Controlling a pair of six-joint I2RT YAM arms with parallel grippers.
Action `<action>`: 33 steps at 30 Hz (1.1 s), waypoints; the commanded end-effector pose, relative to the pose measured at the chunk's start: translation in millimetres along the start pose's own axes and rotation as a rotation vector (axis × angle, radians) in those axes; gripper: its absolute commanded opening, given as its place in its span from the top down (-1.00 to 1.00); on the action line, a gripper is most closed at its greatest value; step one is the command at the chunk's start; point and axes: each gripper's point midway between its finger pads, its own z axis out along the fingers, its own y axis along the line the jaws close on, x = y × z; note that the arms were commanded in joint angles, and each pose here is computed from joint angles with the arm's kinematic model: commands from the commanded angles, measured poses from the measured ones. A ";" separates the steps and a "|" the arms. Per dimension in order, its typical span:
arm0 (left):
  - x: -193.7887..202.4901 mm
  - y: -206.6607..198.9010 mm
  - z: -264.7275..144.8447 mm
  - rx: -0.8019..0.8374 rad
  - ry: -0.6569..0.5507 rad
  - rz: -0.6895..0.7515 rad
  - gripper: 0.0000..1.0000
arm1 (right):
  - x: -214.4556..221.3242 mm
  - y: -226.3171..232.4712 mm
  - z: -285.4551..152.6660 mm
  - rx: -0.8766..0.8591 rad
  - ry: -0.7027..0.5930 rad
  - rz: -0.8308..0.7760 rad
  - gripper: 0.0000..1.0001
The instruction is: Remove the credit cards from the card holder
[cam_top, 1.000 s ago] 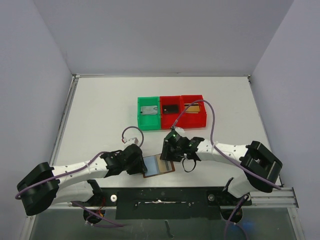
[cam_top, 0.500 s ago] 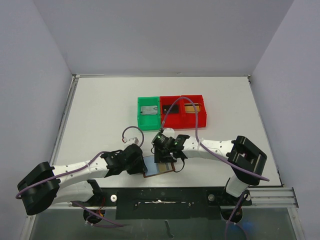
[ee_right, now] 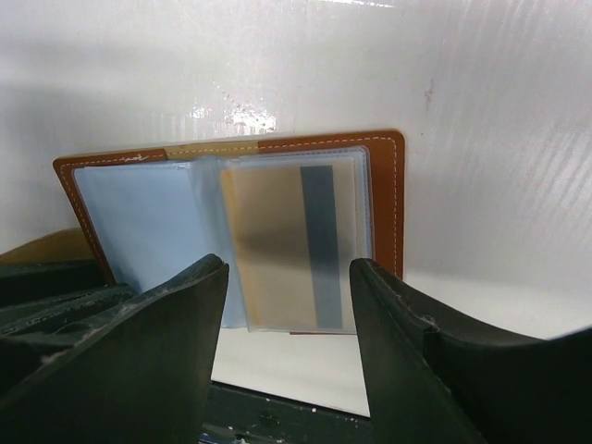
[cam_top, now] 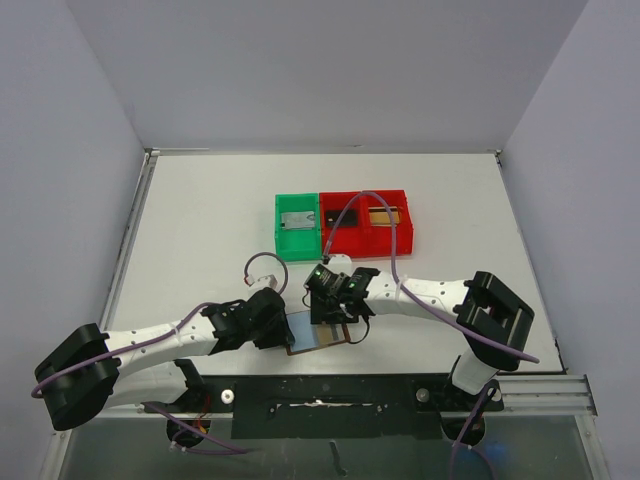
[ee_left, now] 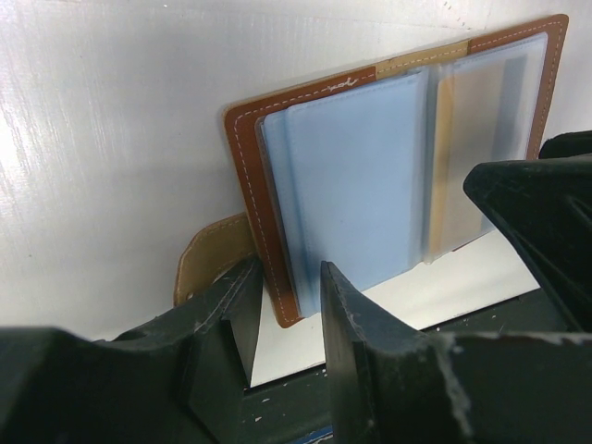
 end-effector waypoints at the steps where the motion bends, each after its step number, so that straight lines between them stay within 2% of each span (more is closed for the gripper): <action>1: -9.1 -15.3 -6.4 0.045 -0.029 0.008 0.39 | -3.7 7.1 1.7 -0.061 -0.009 0.029 -0.12; 9: -8.6 -15.6 -5.8 0.047 -0.027 0.008 0.39 | 14.3 -3.0 21.3 -0.008 0.066 0.019 -0.12; 16: -8.2 -14.9 -5.4 0.043 -0.025 0.009 0.40 | 15.8 -2.0 22.3 -0.002 0.072 0.008 -0.12; 20: -8.7 -15.8 -5.6 0.047 -0.026 0.008 0.40 | 8.1 3.0 16.4 -0.027 0.041 0.006 0.08; 25: -8.4 -16.8 -5.0 0.048 -0.024 0.008 0.40 | 1.9 6.0 10.0 -0.038 0.021 -0.003 0.45; 33: -8.5 -20.3 -3.6 0.056 -0.018 0.011 0.41 | -5.7 8.7 -3.3 -0.064 -0.011 0.011 0.47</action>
